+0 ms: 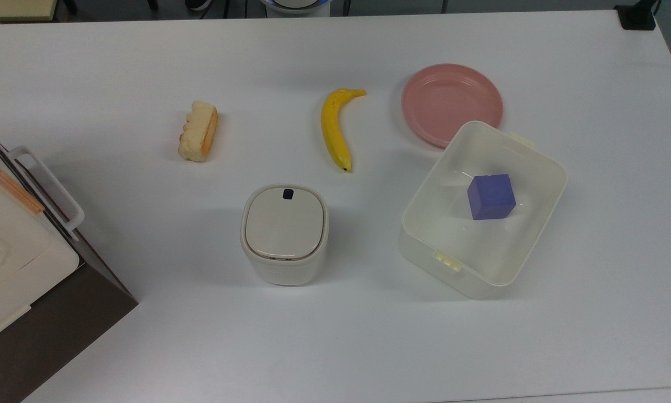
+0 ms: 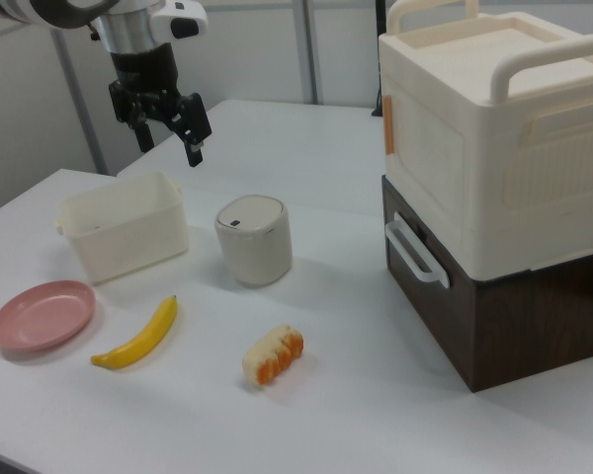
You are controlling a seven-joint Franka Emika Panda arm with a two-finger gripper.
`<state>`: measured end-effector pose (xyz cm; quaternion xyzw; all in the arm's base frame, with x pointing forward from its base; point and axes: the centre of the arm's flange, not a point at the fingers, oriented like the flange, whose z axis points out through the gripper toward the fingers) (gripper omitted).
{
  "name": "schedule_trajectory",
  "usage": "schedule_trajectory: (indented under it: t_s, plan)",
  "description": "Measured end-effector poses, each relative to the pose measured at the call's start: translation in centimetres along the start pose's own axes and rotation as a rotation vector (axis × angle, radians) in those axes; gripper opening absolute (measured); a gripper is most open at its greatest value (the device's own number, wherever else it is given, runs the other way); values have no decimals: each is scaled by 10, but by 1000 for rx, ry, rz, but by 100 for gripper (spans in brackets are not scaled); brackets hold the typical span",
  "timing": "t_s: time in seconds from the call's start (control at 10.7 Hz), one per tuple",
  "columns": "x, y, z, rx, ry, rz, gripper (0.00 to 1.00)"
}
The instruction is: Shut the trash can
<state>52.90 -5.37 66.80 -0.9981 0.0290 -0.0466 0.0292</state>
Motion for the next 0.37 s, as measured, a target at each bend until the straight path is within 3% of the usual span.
schedule_trajectory:
  t_s: [0.37]
  plan:
    - [0, 5, -1, 0, 2, 9, 100]
